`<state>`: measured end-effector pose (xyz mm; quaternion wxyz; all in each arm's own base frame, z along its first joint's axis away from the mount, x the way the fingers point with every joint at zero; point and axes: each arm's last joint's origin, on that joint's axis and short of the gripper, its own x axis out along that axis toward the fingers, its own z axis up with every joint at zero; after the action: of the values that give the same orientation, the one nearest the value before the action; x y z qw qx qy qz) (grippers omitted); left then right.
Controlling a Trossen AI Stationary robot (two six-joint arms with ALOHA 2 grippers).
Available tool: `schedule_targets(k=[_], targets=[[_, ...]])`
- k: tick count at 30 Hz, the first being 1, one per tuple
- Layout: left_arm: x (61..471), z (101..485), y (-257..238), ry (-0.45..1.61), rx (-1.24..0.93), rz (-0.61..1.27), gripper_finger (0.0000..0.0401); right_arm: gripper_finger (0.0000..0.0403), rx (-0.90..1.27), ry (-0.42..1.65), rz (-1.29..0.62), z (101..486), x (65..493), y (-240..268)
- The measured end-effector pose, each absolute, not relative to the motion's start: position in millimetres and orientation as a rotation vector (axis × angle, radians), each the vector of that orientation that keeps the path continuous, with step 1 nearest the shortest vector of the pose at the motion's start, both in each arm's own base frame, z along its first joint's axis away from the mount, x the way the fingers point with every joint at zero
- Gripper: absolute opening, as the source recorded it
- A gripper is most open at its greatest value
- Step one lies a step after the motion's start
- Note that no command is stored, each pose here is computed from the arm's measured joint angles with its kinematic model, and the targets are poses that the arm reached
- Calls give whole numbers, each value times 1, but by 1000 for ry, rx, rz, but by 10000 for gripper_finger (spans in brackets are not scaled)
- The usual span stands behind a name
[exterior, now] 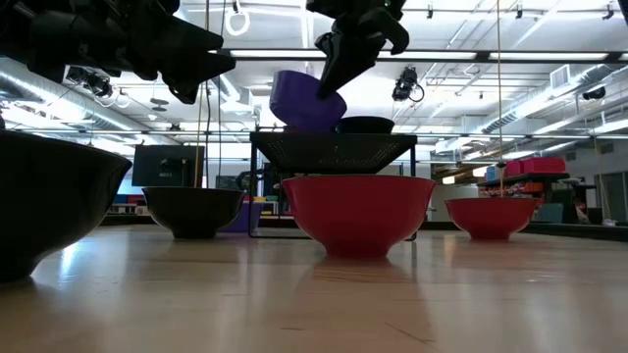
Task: Pick & Place Mini bowls
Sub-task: Put the right blue bowl on the shelf, then stack the top red patterned bowl on the red patterned bowl on the shelf
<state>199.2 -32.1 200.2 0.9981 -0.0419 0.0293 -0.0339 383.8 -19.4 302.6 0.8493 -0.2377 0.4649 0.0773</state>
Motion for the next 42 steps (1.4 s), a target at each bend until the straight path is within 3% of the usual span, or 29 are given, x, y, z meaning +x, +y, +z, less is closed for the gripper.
schedule_targets(k=[15, 30, 35, 42], targets=[[199, 200, -32, 59, -84, -68, 188, 26, -489, 990, 134, 297, 389, -20], [199, 200, -32, 59, -84, -68, 188, 183, -515, 1032, 24, 297, 386, -24], [199, 200, -32, 59, -84, -68, 188, 186, -502, 1042, -26, 303, 380, -24], [199, 200, -32, 59, -84, -64, 188, 158, -475, 1006, -105, 326, 364, -23]])
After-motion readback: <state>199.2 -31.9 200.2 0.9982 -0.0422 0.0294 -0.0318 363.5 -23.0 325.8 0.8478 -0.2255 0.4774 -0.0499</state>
